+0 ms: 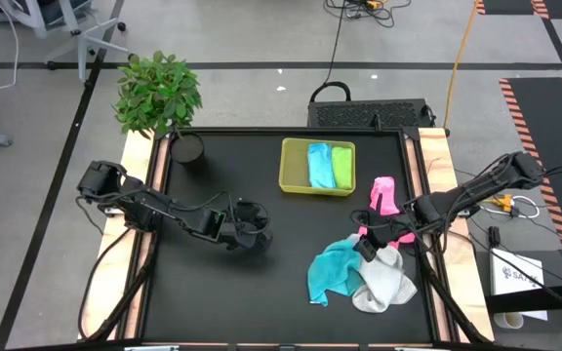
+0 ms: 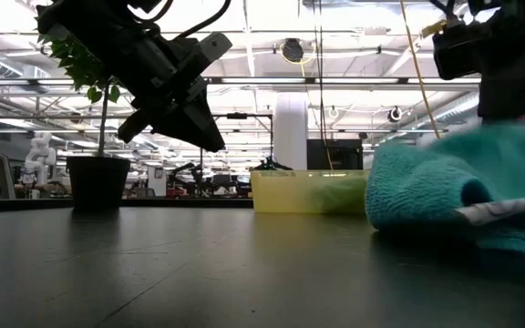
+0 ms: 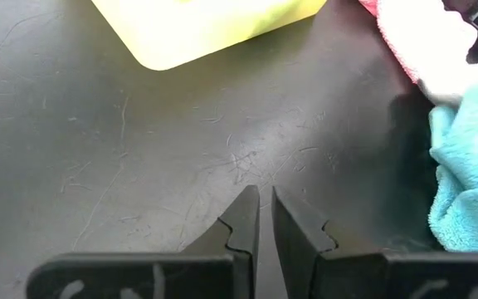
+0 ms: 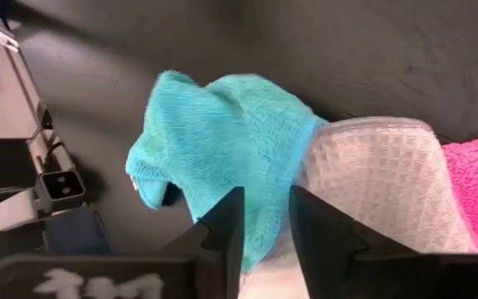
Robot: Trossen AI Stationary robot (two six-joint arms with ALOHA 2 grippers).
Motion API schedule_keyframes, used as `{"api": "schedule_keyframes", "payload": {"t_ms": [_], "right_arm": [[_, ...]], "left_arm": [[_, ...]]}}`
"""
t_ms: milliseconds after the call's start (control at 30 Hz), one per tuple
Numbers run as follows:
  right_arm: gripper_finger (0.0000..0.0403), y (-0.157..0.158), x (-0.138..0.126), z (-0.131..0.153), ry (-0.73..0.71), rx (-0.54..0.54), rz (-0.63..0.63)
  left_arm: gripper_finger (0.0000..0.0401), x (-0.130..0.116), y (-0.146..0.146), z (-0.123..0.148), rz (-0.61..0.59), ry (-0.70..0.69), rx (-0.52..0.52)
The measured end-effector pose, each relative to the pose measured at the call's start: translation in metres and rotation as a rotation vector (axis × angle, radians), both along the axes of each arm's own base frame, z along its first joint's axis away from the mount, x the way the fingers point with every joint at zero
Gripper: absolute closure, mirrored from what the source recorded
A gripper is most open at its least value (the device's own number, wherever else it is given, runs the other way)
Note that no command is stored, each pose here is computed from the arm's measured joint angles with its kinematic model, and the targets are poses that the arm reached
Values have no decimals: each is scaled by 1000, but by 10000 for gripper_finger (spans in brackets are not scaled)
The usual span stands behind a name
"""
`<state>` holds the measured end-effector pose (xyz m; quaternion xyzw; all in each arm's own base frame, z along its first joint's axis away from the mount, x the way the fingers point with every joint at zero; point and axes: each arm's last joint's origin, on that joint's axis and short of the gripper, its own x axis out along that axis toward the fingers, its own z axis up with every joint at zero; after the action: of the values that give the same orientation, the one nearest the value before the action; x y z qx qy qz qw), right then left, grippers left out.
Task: Fold microfiber towels
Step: Fold the blue microfiber cloth
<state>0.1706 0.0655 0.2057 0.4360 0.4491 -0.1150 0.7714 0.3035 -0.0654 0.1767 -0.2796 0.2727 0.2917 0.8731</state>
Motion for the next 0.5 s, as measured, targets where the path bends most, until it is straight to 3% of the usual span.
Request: {"api": "schedule_keyframes", "payload": {"t_ms": [500], "right_arm": [[294, -12, 10, -11, 98, 85, 79]], "left_arm": [[366, -1, 1, -1, 4, 14, 8]]}}
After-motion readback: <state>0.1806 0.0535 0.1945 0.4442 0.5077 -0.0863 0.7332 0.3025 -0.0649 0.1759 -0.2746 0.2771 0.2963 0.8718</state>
